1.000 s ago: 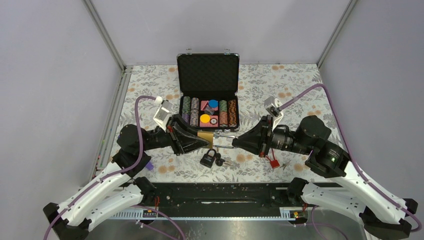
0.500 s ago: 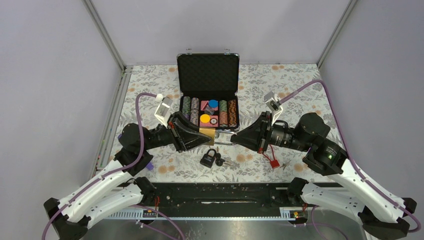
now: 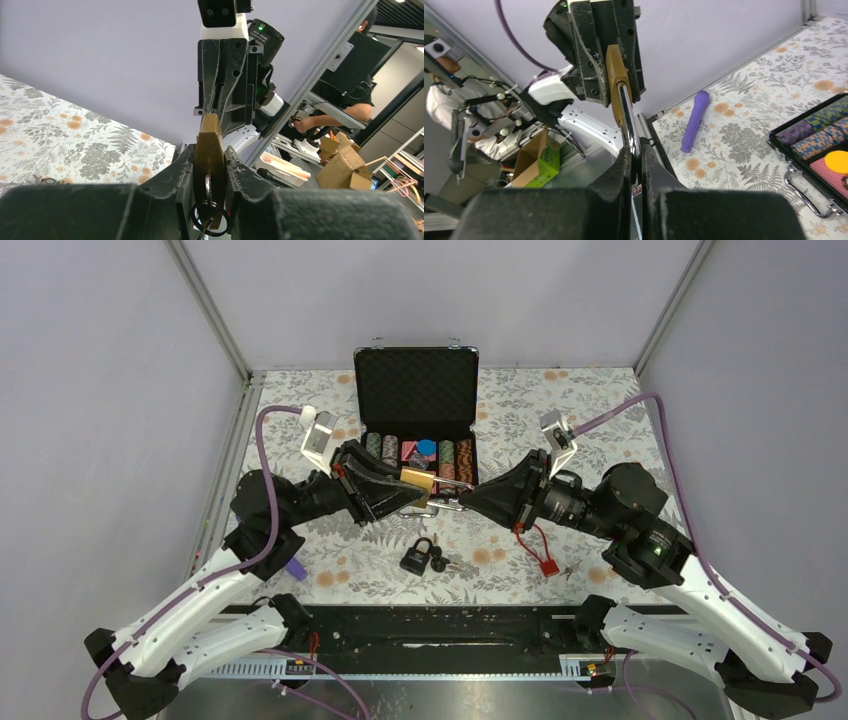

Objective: Lock with the key
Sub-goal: Lock the lock.

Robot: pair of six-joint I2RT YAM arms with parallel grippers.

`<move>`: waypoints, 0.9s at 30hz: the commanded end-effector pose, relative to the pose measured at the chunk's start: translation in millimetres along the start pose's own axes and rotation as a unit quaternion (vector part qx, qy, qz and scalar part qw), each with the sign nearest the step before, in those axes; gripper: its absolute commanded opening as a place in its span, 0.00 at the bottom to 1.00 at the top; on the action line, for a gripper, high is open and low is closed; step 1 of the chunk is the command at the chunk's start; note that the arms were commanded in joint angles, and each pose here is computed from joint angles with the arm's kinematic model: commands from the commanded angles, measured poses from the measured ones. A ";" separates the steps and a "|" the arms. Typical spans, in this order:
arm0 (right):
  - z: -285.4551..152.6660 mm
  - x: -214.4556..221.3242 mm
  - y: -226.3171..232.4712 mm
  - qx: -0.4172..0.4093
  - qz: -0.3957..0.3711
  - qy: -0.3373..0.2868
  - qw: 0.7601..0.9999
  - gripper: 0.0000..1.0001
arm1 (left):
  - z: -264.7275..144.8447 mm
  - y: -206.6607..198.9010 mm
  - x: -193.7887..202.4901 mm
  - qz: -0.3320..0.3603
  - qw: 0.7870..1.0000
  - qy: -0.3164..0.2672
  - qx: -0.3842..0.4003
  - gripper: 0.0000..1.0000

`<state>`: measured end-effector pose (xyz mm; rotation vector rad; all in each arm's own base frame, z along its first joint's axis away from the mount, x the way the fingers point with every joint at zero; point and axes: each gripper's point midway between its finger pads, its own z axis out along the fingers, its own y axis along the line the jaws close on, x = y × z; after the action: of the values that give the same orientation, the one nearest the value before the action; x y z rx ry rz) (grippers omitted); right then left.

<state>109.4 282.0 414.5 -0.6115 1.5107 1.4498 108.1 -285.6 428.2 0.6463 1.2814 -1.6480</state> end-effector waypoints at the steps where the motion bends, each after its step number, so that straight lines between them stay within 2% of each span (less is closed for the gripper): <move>1: 37.8 29.2 -9.2 -0.007 0.023 0.038 0.999 0.00 | 1.4 50.8 93.5 -0.076 0.984 0.145 -0.076 0.00; 4: 24.8 28.9 -32.0 0.057 0.004 0.038 0.998 0.00 | -7.3 57.3 80.7 -0.055 0.984 0.131 -0.104 0.00; 5: 19.1 28.4 -40.4 0.076 0.002 0.039 0.996 0.00 | -10.8 58.9 76.4 -0.050 0.985 0.127 -0.109 0.02; 6: 14.2 29.5 -49.1 0.094 0.001 0.043 0.995 0.00 | -14.5 61.7 72.6 -0.047 0.985 0.121 -0.116 0.08; 7: 8.6 30.6 -59.3 0.116 -0.001 0.046 0.992 0.00 | -18.5 64.2 69.5 -0.042 0.985 0.117 -0.122 0.17; 10: -5.8 35.5 -81.0 0.160 -0.012 0.064 0.985 0.00 | -32.8 76.9 62.4 -0.023 0.982 0.108 -0.154 0.58; 11: -10.6 38.8 -87.1 0.174 -0.018 0.074 0.982 0.00 | -36.5 79.8 59.7 -0.011 0.981 0.106 -0.161 0.69; 13: -17.7 43.6 -94.2 0.188 -0.040 0.094 0.977 0.00 | -44.3 88.5 54.9 0.014 0.976 0.104 -0.190 0.84; 15: -22.0 48.4 -96.1 0.187 -0.064 0.119 0.973 0.00 | -50.0 90.7 52.6 0.041 0.973 0.108 -0.201 0.92; 17: -23.1 54.9 -89.7 0.161 -0.086 0.152 0.971 0.00 | -51.9 88.7 58.9 0.063 0.973 0.127 -0.185 0.98; 19: -24.5 63.7 -86.3 0.139 -0.102 0.185 0.968 0.00 | -52.7 87.5 69.6 0.072 0.972 0.155 -0.164 0.99; 24: -29.7 85.6 -78.6 0.078 -0.138 0.247 0.956 0.00 | -49.3 91.1 108.3 0.046 0.965 0.235 -0.103 0.97; 27: -29.9 97.8 -68.2 0.029 -0.138 0.272 0.952 0.00 | -41.4 90.1 123.8 0.037 0.963 0.257 -0.072 0.93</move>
<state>133.3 251.1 256.7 -1.0124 2.0143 0.9342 145.5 -277.6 271.8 0.8815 1.7780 -1.2715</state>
